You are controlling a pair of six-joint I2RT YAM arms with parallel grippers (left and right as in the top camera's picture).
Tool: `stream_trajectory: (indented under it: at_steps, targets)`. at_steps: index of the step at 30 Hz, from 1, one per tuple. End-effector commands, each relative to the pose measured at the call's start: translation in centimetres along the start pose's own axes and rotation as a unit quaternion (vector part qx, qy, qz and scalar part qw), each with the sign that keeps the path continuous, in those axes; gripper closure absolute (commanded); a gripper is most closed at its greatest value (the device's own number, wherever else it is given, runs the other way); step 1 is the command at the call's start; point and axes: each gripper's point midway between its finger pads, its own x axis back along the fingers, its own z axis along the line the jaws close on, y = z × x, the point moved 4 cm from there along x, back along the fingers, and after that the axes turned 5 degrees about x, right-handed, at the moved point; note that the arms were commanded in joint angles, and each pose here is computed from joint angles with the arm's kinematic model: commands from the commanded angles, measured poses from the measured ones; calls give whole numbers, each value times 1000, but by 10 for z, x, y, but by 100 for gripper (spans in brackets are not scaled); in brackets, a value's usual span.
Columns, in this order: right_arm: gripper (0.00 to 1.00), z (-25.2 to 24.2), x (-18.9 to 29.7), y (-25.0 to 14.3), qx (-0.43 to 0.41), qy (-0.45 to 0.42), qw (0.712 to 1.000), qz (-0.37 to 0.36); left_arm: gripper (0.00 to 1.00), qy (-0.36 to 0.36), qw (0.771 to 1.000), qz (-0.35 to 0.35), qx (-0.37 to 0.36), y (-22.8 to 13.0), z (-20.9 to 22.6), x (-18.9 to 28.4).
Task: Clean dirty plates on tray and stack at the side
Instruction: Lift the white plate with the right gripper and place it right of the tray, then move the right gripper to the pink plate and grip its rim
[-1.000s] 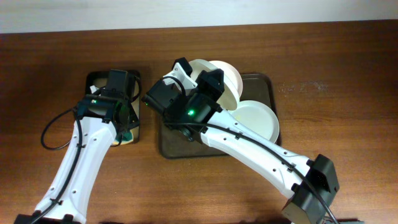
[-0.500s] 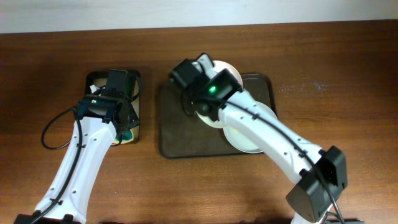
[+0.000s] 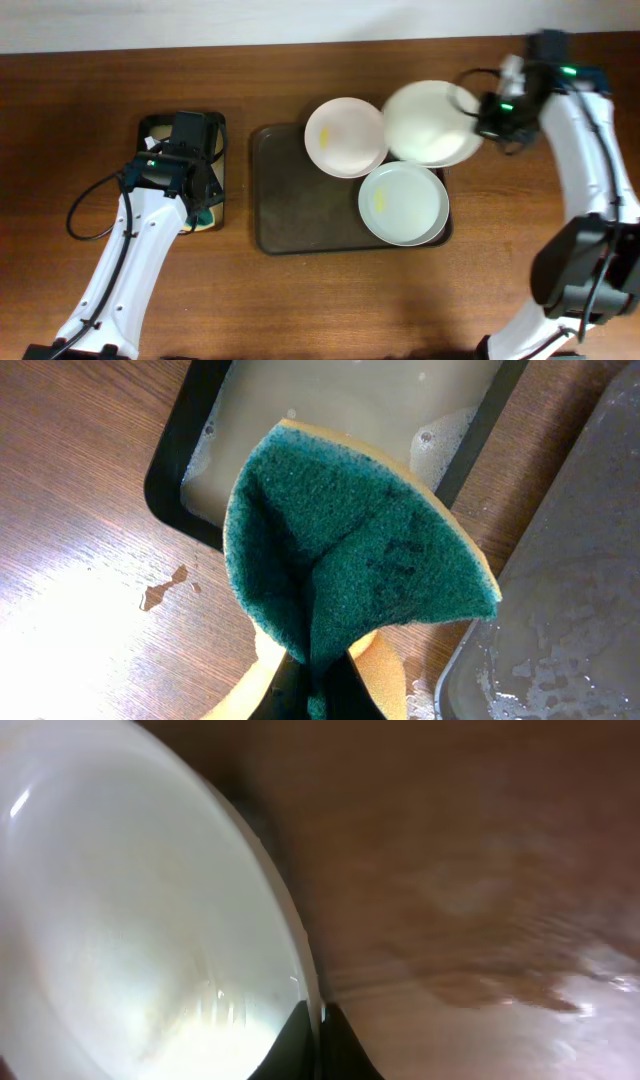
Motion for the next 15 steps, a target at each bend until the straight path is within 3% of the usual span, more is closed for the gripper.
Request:
stream_trajectory:
  at_steps: [1,6,13,15]
  targets:
    - [96,-55,-14,-7,-77,17,997,3,100,-2,1000,-4,-1,1,2,2]
    - [96,-119,-32,-14,-139,1,990,-36,100,-3,1000,-4,-1,1,2,2]
    - [95,-131,-52,-18,-142,-5,989,-47,100,-4,1000,-5,0,2,1,2]
    - [67,-126,-55,-18,-135,-3,990,-45,100,-4,1000,-5,0,2,1,2]
